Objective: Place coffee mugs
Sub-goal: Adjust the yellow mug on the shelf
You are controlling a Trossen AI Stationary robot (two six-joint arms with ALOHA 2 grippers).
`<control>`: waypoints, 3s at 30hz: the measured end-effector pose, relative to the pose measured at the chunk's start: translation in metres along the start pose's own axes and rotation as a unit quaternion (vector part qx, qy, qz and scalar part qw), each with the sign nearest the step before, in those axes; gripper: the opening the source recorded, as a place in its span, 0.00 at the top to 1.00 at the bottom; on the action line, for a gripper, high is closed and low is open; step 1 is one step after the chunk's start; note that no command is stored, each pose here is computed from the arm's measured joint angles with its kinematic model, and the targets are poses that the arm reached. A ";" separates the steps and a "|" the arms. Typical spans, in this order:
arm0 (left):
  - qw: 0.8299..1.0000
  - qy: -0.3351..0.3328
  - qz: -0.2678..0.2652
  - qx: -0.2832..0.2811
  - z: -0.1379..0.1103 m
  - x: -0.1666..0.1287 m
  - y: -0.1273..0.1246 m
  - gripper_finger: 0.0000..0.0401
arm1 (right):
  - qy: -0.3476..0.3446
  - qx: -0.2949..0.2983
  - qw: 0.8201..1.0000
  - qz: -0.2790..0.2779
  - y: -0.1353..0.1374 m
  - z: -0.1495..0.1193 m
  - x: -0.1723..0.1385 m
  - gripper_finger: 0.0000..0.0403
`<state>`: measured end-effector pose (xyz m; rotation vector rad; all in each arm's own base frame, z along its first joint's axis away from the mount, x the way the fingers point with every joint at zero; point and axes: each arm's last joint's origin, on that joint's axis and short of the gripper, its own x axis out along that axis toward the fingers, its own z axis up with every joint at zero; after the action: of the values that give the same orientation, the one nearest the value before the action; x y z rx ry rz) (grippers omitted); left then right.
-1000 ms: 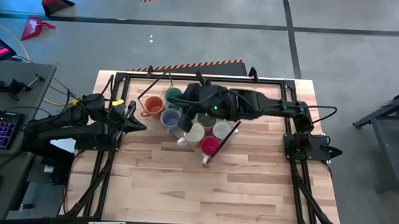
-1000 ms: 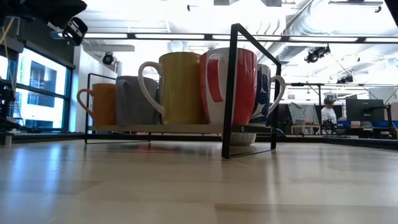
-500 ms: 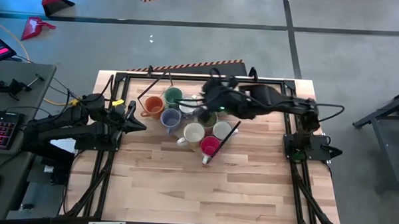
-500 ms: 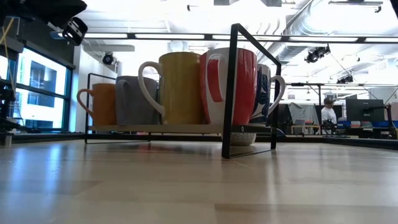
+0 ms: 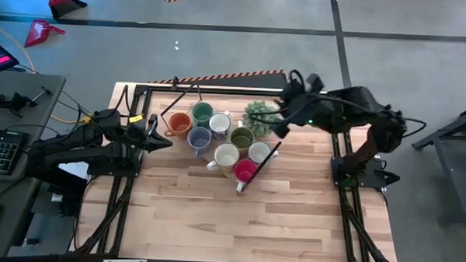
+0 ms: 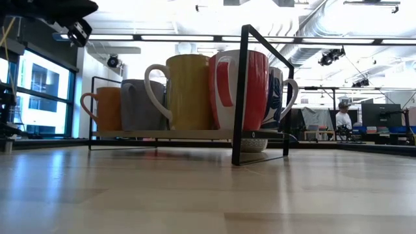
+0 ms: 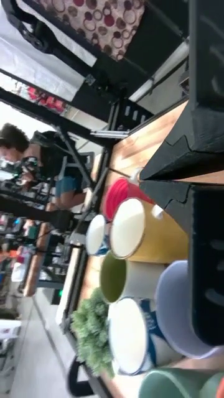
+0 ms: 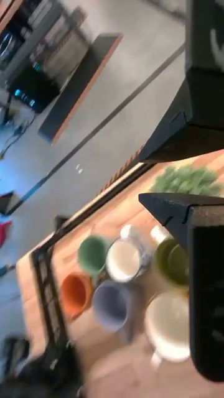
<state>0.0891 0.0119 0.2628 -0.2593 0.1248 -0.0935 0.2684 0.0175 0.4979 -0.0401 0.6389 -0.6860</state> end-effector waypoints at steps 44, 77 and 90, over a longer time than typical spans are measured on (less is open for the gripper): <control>0.995 -0.079 0.046 0.033 0.014 -0.001 0.000 1.00 | -0.296 0.066 0.929 0.214 0.005 -0.214 0.077 0.98; 0.999 0.044 -0.018 -0.022 0.008 0.029 -0.008 0.70 | -0.276 0.115 0.888 0.350 -0.009 -0.205 0.103 0.96; 0.999 0.049 -0.016 -0.018 0.007 0.032 -0.007 0.70 | -0.261 0.107 0.863 0.419 0.031 -0.177 0.117 0.96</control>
<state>0.1216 0.0038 0.2681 -0.2930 0.2198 -0.1364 0.2567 0.0013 0.2845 0.2444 0.0108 0.1222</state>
